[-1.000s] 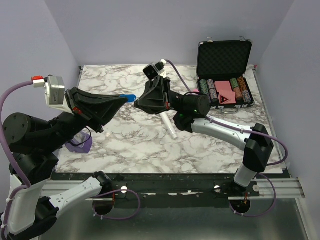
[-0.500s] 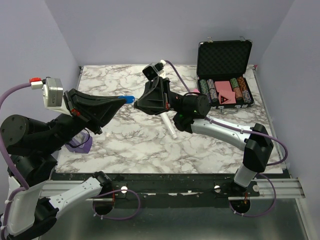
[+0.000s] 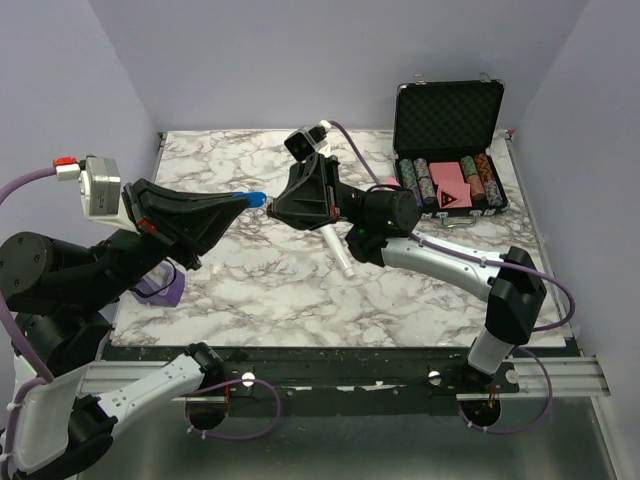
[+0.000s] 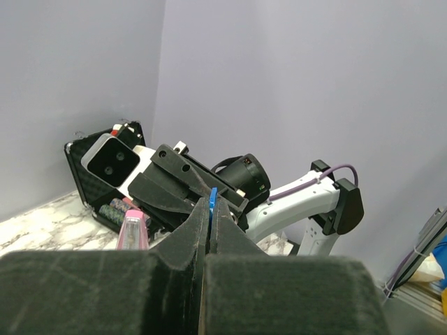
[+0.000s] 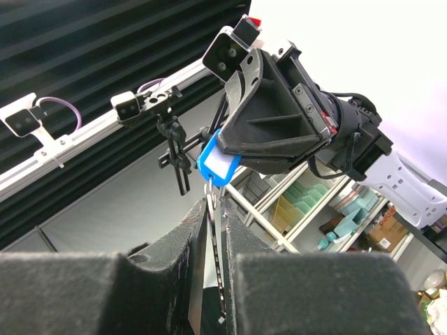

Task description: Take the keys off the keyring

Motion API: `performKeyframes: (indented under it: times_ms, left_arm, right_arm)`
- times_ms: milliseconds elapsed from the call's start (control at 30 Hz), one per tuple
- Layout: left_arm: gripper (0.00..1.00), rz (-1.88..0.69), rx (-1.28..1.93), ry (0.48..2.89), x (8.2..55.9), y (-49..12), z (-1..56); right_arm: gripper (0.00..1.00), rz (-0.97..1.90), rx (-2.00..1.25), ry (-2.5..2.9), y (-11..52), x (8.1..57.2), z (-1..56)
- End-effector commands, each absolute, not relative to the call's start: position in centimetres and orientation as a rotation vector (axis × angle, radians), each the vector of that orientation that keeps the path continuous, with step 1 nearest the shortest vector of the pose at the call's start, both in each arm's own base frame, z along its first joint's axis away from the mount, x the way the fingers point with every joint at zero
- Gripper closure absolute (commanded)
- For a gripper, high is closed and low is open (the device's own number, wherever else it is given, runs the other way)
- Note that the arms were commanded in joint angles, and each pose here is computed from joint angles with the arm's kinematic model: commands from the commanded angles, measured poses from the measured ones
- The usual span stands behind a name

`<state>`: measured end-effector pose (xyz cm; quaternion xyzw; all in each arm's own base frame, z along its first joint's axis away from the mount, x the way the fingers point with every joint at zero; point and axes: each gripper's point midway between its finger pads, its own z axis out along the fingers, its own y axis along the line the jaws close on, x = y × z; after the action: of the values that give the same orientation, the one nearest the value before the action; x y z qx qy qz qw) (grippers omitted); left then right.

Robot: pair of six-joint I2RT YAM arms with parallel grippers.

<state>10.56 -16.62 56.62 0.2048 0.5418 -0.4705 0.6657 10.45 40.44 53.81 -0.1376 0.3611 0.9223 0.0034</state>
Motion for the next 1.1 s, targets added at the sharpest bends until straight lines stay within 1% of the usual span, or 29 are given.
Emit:
performKeyframes:
  times_ms: [0,767,933,1067]
  left_arm:
    - [1.0,-1.037,0.44,1.193,10.1,-15.5,57.5]
    - [1.0,-0.999,0.427,1.242,11.0,-15.5,56.3]
    - [1.0,-1.001,0.43,1.247,11.0,-15.6,56.2]
    - [1.0,-1.006,0.433,1.244,11.0,-15.7,56.3]
  right_arm:
    - [0.79,2.865,-0.732,0.508,33.7,5.8,56.0]
    - [0.8,2.863,-0.735,0.502,33.9,5.7,56.0]
    - [0.76,2.86,-0.739,0.505,33.9,5.6,56.1]
    - [0.75,2.862,-0.736,0.507,34.0,5.7,56.1]
